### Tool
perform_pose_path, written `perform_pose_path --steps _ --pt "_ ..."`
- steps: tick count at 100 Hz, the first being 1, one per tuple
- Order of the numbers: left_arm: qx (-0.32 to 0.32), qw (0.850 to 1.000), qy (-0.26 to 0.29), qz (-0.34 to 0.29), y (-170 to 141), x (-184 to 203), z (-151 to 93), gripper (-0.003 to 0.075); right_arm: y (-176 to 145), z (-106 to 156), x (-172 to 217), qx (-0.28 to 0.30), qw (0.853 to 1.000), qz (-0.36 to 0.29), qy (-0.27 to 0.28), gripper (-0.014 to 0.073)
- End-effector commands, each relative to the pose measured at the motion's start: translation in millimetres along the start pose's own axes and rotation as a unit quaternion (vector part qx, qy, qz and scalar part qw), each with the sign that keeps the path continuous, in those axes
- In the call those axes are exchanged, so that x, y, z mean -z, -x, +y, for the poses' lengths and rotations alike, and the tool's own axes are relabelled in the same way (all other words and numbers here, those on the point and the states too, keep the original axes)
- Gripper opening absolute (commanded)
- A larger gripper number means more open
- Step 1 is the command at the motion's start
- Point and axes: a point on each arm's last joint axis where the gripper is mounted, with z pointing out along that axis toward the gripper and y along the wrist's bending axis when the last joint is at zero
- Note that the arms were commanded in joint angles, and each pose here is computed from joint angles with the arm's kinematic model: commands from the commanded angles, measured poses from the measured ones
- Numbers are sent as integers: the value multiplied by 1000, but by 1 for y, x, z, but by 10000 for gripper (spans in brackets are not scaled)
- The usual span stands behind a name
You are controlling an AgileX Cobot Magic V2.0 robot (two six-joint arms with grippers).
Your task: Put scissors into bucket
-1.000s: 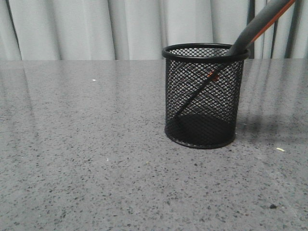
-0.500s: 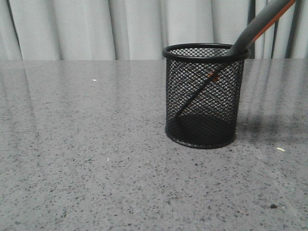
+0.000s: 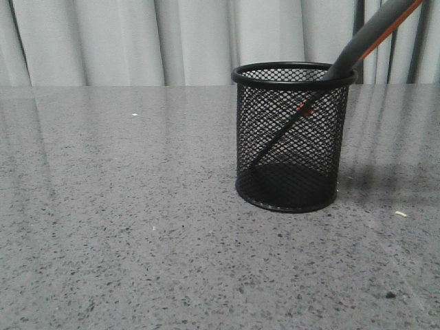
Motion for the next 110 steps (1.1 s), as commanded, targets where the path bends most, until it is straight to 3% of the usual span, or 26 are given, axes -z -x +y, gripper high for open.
perform_pose_path --steps 1,82,97,110 --pt "5 1000 -6 -30 -6 0 0 -20 14 -1 2 6 999 -46 -9 -63" --pt "5 1000 -6 -30 -6 0 0 -20 14 -1 2 7 999 -45 -9 -63" --pt "5 1000 -6 -30 -6 0 0 -20 11 -4 0 49 997 -45 -28 -66" --pt "5 1000 -6 -30 -6 0 0 -20 0 -12 -4 69 992 -61 -89 -66"
